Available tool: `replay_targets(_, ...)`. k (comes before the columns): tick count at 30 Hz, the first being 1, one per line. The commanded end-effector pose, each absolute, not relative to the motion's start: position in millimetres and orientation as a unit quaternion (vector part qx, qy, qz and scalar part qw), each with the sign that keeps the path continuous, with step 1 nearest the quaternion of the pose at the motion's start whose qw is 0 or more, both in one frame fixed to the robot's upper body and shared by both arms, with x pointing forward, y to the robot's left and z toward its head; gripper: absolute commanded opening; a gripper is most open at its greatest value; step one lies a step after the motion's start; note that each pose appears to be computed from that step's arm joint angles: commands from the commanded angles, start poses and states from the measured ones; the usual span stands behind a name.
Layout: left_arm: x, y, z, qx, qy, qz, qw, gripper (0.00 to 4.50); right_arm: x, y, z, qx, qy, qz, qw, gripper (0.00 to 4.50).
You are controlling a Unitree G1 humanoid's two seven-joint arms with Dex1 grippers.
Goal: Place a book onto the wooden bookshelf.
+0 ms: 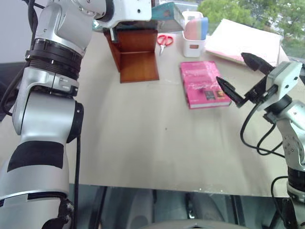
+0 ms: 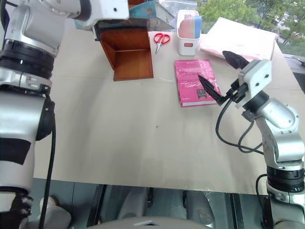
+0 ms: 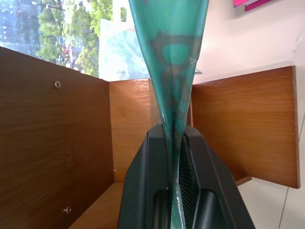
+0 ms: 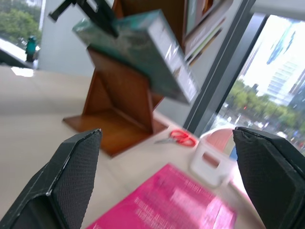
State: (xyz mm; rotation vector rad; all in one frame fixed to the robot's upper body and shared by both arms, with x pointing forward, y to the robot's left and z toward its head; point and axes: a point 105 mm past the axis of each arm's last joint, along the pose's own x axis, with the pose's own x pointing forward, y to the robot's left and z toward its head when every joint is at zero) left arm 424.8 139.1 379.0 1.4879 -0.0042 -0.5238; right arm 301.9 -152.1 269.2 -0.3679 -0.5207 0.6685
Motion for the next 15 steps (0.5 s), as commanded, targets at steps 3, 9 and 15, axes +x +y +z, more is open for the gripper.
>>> replay_targets(3, 434.8, 143.0, 385.5, 0.673, 0.001, -0.203, 0.711, 0.65, 286.1, -148.4, 283.8, -0.187, -0.286, 0.322, 0.883, 4.5)
replay_targets(9, 437.9, 147.8, 391.2, 0.668, -0.009, -0.185, 0.721, 2.51, 283.8, -147.4, 279.7, -0.183, -0.279, 0.325, 0.885, 4.5)
replay_targets(15, 422.6, 142.5, 410.2, 0.634, -0.086, -0.197, 0.743, 3.57, 284.7, -149.1, 279.4, -0.182, -0.275, 0.327, 0.886, 4.5)
